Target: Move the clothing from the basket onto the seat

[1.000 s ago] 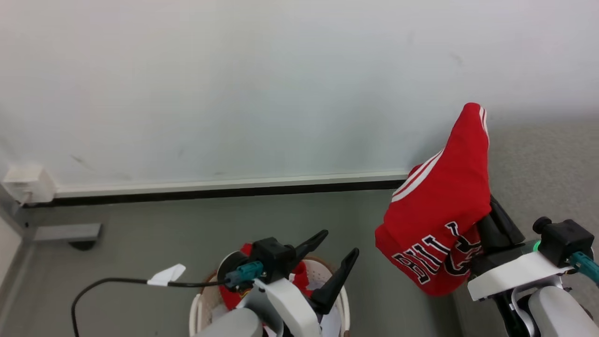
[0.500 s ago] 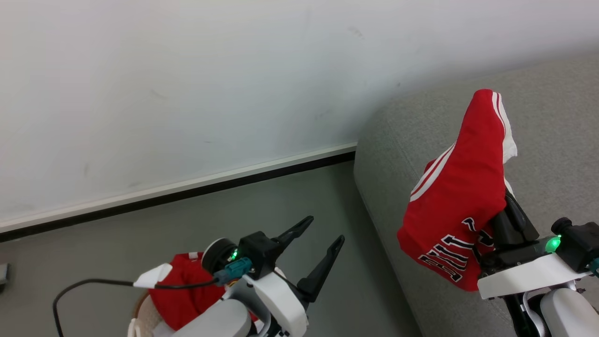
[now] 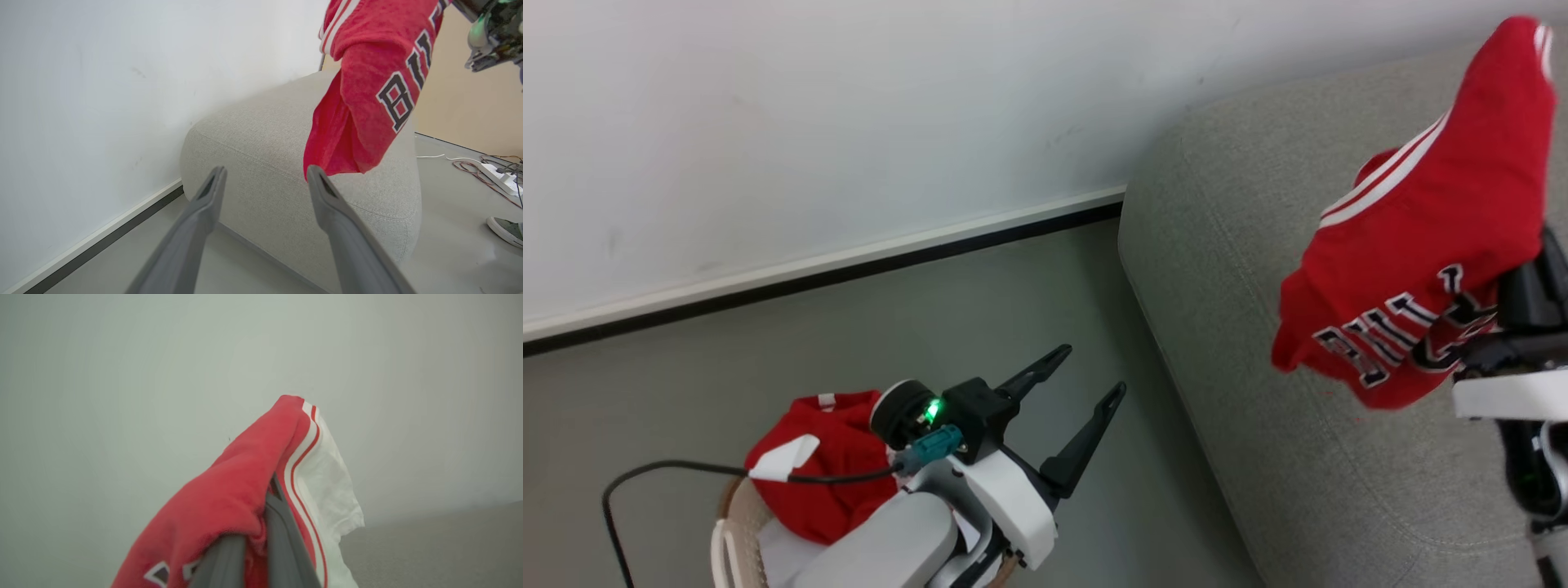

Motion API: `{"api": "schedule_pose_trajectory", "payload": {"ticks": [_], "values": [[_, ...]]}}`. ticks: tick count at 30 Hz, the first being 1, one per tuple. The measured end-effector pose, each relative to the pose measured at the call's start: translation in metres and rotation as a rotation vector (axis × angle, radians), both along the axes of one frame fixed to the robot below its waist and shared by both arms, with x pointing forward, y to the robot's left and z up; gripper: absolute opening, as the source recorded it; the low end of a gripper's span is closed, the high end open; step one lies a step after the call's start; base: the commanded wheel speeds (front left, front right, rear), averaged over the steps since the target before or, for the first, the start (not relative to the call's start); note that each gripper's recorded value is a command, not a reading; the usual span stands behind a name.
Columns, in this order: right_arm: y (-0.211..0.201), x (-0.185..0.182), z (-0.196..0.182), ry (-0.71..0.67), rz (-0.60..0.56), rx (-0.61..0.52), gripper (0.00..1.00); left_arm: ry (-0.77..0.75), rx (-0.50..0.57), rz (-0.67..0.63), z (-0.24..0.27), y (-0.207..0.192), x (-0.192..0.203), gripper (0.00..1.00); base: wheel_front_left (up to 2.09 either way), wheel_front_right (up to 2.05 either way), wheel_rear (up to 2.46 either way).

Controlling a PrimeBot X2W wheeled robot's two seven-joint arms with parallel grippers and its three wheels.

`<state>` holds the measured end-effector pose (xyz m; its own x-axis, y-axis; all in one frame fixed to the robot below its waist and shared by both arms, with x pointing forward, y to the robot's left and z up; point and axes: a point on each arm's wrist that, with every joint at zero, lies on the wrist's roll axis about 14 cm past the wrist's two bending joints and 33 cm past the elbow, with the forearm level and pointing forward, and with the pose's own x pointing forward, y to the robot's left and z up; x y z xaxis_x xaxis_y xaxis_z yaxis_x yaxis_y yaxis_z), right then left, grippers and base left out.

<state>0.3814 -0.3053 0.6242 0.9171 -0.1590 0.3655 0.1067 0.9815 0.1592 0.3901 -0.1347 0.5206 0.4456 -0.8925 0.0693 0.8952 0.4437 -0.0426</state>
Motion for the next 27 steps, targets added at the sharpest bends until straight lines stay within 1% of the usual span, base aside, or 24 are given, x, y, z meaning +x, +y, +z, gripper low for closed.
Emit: {"api": "schedule_pose_trajectory", "payload": {"ticks": [2, 6, 8, 12, 14, 16, 17, 19, 21, 24, 27], "values": [[-0.011, 0.010, 0.010, -0.014, -0.016, -0.023, 0.00, 0.006, 0.004, 0.005, -0.005, 0.003, 0.008, 1.00, 0.00, 0.00, 0.00], [-0.036, 0.034, 0.031, -0.058, -0.051, -0.033, 0.00, 0.027, 0.020, 0.017, -0.020, 0.010, 0.027, 1.00, 0.00, 0.00, 0.00], [-0.052, 0.048, 0.029, -0.023, -0.084, -0.086, 0.00, 0.037, 0.025, 0.025, -0.028, 0.013, 0.038, 1.00, 0.00, 0.00, 0.00], [-0.070, 0.083, 0.027, -0.012, -0.112, -0.081, 0.00, 0.069, 0.034, 0.042, -0.049, 0.021, 0.057, 1.00, 0.00, 0.00, 0.00], [-0.079, 0.100, 0.020, 0.005, -0.127, -0.059, 0.00, 0.087, 0.045, 0.058, -0.062, 0.027, 0.068, 1.00, 0.00, 0.00, 0.00], [-0.089, 0.115, 0.010, 0.006, -0.136, 0.012, 0.00, 0.114, 0.055, 0.070, -0.076, 0.032, 0.075, 1.00, 0.00, 0.00, 0.00], [-0.095, 0.123, 0.006, 0.027, -0.145, -0.004, 0.00, 0.128, 0.058, 0.077, -0.083, 0.035, 0.078, 1.00, 0.00, 0.00, 0.00], [-0.109, 0.135, 0.003, 0.029, -0.169, 0.020, 0.00, 0.149, 0.070, 0.091, -0.097, 0.041, 0.085, 1.00, 0.00, 0.00, 0.00], [-0.123, 0.145, -0.007, 0.061, -0.201, 0.003, 0.00, 0.165, 0.072, 0.108, -0.108, 0.047, 0.091, 1.00, 0.00, 0.00, 0.00], [-0.138, 0.159, -0.036, 0.137, -0.238, 0.006, 0.00, 0.189, 0.073, 0.125, -0.123, 0.054, 0.098, 1.00, 0.00, 0.00, 0.00], [-0.139, 0.172, -0.078, 0.241, -0.249, 0.019, 0.00, 0.211, 0.077, 0.149, -0.136, 0.061, 0.104, 1.00, 0.00, 0.00, 0.00]]}}
